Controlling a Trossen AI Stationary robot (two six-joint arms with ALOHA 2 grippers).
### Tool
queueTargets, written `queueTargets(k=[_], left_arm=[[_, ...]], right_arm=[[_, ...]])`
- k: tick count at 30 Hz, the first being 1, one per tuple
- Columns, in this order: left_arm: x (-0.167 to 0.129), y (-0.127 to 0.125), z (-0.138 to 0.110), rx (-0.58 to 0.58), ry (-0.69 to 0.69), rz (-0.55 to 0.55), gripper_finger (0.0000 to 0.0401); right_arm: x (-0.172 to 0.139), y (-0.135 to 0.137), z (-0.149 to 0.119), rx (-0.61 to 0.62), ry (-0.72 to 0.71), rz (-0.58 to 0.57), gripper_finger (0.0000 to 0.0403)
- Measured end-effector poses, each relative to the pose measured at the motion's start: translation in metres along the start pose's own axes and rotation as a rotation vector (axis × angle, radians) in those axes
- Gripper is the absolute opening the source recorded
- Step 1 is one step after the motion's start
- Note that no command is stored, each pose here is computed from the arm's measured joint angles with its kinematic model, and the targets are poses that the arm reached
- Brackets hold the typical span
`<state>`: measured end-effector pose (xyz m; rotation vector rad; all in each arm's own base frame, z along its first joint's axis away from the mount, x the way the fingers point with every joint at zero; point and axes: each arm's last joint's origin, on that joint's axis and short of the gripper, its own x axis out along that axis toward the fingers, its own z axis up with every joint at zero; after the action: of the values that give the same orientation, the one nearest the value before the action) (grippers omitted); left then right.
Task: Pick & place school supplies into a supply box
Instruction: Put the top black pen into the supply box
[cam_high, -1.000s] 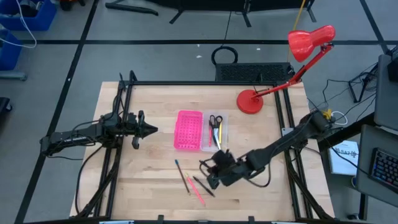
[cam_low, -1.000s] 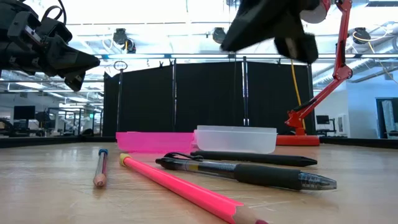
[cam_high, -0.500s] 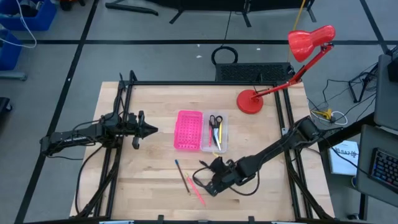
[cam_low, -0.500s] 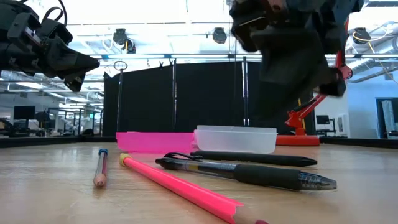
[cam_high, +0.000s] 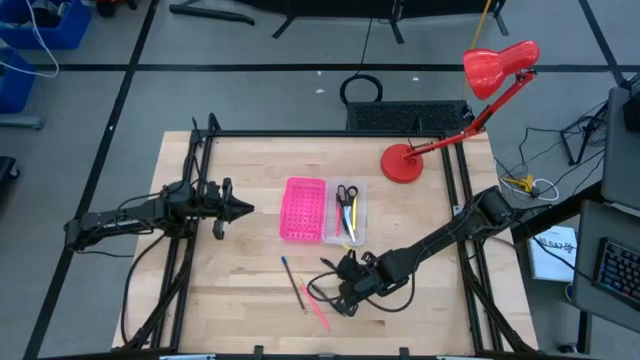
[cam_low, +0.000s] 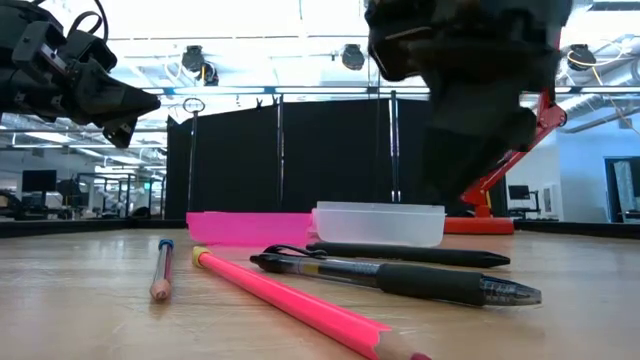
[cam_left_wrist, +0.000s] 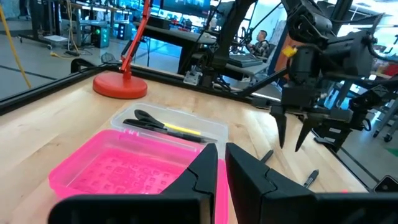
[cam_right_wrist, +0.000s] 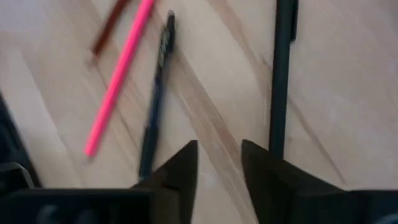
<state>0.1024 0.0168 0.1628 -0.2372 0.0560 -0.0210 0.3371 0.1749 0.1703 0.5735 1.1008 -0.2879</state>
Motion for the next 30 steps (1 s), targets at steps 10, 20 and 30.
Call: queueTargets(k=[10,20,30], left_arm=[[0.000,0.000,0.000,0.007,0.002,0.002,0.0042],[0.000,0.000,0.000,0.009,0.003,0.002,0.0042],[0.000,0.000,0.000,-0.025,0.002,0.001,0.0042]], right_arm=[[0.036,-0.012,-0.004,0.008,0.057,-0.112,0.0203],[0.068,-0.031,-0.010,0.073,0.158,-0.235,0.0162],[0.070,-0.037,-0.013,0.171,0.177,-0.293,0.0034]])
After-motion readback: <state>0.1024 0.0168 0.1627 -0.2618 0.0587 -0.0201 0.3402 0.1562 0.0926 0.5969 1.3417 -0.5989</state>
